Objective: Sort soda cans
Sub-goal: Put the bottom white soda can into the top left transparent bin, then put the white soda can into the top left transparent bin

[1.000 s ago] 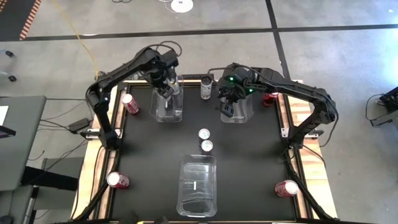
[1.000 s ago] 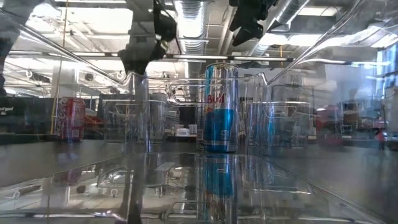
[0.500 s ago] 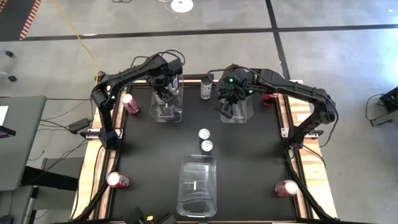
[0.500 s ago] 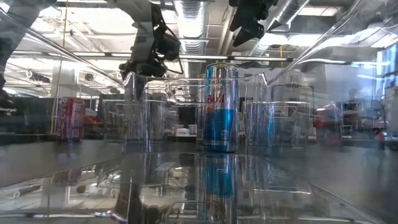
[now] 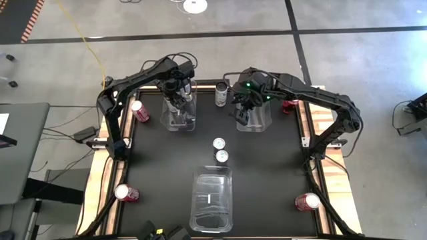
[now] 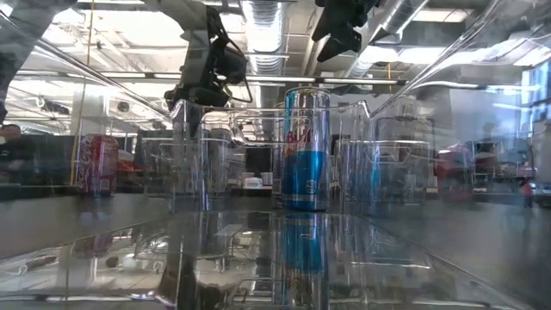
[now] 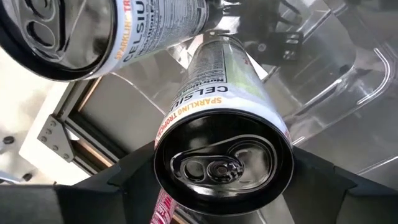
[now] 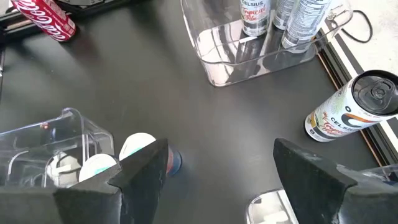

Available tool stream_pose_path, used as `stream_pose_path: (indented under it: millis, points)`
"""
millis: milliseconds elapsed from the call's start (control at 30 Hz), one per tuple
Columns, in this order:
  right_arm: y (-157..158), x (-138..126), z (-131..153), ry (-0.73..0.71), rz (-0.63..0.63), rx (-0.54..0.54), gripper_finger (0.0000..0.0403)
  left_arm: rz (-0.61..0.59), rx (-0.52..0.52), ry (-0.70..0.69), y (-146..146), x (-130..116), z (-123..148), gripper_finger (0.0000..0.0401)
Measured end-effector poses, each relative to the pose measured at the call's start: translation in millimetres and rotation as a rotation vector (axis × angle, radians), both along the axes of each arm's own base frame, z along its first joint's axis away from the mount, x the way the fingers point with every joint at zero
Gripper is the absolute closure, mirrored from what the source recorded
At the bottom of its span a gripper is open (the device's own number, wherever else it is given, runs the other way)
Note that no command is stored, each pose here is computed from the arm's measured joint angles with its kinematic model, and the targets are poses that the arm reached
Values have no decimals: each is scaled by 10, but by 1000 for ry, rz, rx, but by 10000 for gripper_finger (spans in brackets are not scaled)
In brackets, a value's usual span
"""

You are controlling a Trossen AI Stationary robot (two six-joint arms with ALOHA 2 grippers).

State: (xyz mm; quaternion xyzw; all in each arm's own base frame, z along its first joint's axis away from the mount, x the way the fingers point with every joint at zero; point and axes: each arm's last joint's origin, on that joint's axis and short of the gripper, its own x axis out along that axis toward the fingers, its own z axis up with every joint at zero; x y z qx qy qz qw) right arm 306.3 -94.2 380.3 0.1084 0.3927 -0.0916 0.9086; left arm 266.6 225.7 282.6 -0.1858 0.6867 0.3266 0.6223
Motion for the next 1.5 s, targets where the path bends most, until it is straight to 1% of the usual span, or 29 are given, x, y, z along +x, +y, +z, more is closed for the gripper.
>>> stream_pose_path:
  millis: [233,400,733,933,1133,1333,1500]
  points:
    - [-1,0,0,0,-7,3,93,6,-3,-10,48,-18,-16,78]
    - [-1,1,1,-1,-8,2,93,15,2,-14,85,-44,-14,57]
    - [-89,-15,10,-15,-32,-6,93,11,35,-48,153,-63,133,34]
    - [-133,-25,14,-21,-44,-11,93,11,23,-36,142,-75,132,24]
    - [-150,-25,20,-29,-47,-16,93,11,-3,-8,108,-113,148,22]
    - [-157,-8,38,-52,-39,-33,93,18,35,-47,21,-209,342,22]
    - [-171,-4,46,-64,-46,-34,93,22,111,-136,-153,-378,671,22]
